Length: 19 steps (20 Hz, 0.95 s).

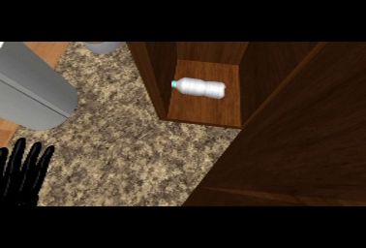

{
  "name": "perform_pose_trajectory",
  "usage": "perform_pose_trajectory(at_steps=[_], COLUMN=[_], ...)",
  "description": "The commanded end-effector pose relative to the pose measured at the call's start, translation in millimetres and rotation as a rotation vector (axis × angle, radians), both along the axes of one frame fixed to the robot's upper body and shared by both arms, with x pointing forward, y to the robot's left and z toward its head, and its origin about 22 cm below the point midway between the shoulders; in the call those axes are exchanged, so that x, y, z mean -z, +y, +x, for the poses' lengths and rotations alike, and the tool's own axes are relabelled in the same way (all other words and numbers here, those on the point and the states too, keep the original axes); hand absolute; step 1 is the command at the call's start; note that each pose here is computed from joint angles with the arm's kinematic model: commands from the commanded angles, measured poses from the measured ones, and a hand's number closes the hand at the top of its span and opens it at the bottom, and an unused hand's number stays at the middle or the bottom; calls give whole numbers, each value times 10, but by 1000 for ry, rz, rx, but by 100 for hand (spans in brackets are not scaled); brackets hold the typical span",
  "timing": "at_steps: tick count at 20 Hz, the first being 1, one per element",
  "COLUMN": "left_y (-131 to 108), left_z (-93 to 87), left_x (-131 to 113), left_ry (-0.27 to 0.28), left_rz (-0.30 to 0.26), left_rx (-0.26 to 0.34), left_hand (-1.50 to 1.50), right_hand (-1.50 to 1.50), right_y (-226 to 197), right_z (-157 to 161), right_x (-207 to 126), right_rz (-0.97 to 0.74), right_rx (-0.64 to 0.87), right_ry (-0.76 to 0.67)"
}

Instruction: Pick up the bottled water, place it into the cabinet and close the cabinet

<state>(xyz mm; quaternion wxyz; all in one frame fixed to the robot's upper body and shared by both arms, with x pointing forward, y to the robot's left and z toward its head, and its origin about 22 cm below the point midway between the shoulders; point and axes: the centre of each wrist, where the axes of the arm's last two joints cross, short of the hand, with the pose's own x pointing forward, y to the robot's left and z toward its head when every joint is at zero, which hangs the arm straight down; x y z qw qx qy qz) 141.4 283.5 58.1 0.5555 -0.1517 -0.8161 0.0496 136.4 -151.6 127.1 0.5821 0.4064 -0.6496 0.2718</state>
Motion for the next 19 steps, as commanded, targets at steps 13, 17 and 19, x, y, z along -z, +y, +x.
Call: perform_pose_trajectory(at_steps=[13,17,19], left_y=[47,69,57], left_z=[45,80,33], left_x=[-11,66,63], left_ry=[17,15,16], left_rz=[-15,-32,-36], left_rx=[44,27,50], left_hand=[-150,-150,-150], right_hand=[150,150,150], right_y=[383,676,756], right_z=[1516,1927,2115], right_x=[-76,-302,-288], right_rz=[70,69,52], right_rx=[523,532,555], right_ry=[197,213,229])
